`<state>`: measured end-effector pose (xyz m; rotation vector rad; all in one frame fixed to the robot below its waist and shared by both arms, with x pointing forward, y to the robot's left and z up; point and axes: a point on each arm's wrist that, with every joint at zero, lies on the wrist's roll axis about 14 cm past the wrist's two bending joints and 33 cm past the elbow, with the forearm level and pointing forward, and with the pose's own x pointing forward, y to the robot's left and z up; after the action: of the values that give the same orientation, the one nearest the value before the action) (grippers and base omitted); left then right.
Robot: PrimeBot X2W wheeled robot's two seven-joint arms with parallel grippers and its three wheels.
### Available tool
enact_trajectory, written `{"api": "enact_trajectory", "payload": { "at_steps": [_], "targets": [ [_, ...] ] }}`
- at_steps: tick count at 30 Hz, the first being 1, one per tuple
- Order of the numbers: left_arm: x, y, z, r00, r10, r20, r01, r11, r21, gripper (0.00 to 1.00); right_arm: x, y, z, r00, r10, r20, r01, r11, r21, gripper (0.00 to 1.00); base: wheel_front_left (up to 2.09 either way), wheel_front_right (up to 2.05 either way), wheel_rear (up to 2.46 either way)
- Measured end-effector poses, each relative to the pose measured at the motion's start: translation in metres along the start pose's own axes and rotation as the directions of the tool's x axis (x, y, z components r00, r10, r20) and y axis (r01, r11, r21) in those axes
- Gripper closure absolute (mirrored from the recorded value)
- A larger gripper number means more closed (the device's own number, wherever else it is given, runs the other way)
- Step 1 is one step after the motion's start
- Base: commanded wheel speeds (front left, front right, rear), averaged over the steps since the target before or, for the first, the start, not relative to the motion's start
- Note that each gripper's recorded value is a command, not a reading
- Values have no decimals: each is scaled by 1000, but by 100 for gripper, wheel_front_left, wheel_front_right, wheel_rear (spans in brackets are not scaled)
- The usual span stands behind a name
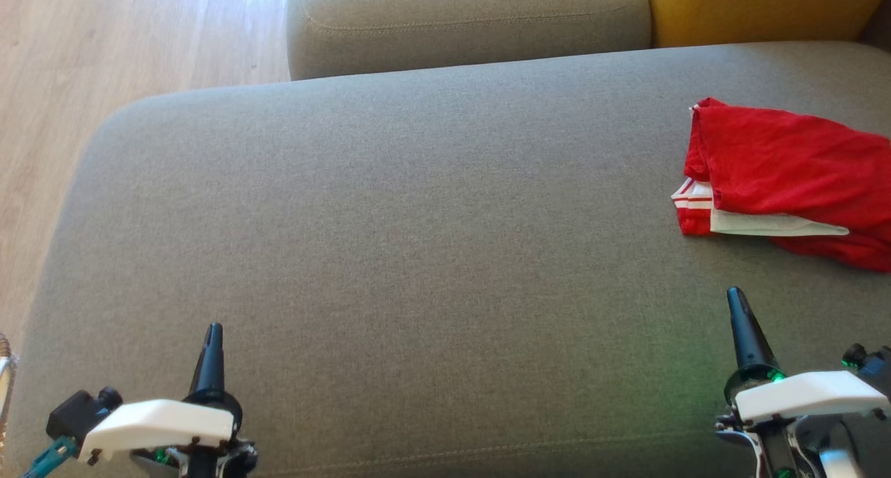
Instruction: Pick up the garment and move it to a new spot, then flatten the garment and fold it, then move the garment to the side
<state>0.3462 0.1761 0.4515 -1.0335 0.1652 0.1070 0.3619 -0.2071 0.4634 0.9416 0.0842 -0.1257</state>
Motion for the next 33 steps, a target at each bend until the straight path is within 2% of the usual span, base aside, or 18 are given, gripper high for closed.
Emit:
{"api": "enact_trajectory", "payload": {
  "at_steps": [17,33],
  "targets": [
    [6,-3,5,1000,-16,-10,14,986,-168,100,5,4,3,1000,8,-7,-6,980,197,100,0,0,0],
    [14,-10,12,999,-47,-4,43,946,-321,100,4,4,2,1000,13,-21,-4,928,373,100,0,0,0]
  ]
}}
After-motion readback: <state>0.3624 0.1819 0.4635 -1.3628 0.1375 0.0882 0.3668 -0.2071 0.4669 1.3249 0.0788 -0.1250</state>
